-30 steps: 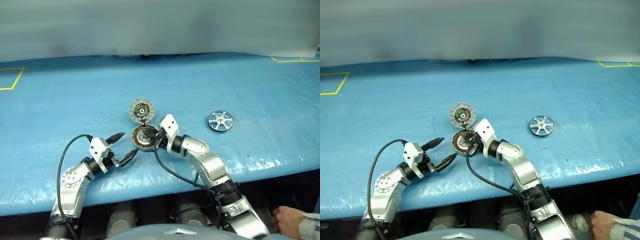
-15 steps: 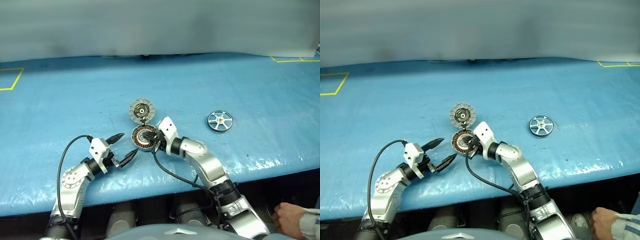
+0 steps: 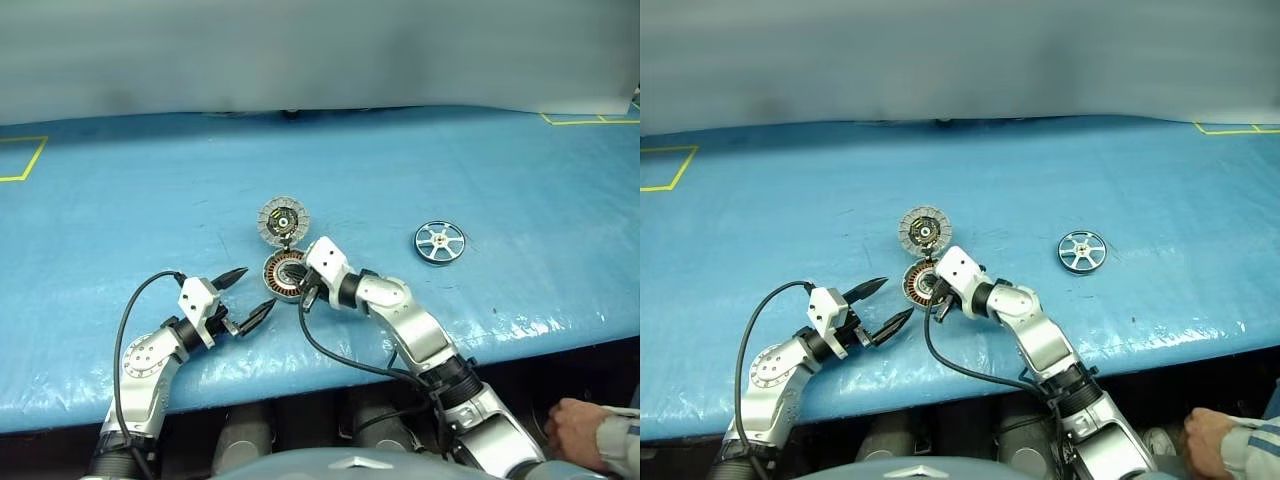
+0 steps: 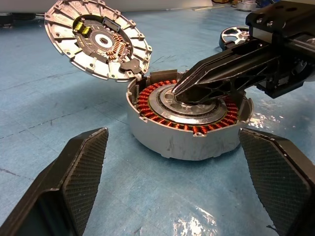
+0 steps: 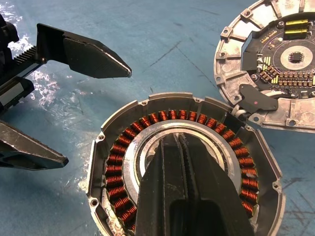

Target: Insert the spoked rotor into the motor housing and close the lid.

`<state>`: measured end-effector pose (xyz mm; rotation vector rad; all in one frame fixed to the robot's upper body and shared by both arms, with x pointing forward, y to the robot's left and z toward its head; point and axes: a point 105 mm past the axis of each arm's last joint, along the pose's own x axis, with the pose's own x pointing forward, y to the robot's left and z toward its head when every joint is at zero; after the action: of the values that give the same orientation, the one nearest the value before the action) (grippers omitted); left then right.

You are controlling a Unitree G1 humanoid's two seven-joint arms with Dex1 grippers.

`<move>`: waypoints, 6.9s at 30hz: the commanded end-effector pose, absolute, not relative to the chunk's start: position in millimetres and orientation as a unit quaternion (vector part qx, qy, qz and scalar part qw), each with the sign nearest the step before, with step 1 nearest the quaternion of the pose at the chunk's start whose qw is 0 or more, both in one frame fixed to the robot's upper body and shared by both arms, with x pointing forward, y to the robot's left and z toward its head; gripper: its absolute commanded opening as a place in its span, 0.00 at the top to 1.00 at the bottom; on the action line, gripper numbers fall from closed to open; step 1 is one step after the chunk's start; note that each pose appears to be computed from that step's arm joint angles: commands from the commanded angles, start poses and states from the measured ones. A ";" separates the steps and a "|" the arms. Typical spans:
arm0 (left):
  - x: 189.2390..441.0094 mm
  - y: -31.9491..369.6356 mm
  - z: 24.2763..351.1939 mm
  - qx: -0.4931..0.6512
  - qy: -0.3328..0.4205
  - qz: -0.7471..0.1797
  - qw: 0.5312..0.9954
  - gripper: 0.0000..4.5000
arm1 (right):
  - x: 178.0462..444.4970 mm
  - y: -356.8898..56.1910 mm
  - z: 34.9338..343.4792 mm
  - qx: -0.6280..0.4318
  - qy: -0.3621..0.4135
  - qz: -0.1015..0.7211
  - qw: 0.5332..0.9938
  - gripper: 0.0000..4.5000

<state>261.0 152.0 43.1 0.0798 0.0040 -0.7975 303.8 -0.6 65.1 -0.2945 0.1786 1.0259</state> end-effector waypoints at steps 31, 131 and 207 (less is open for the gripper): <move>260.7 148.3 47.2 0.039 -0.011 -0.395 0.918 0.00 | 308.9 -11.6 105.3 -0.102 0.048 0.438 0.892 0.99; 267.5 150.3 49.8 0.053 -0.021 -0.393 0.918 0.00 | 361.0 -102.6 105.6 -0.156 0.085 0.388 0.904 0.66; 264.0 149.5 51.8 0.041 -0.032 -0.401 0.915 0.00 | 302.1 -47.0 92.2 -0.082 0.088 0.544 0.830 1.00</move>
<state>262.7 148.0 43.9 0.0656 -0.0266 -0.8302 303.9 -52.3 81.3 -0.1442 0.2348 1.1217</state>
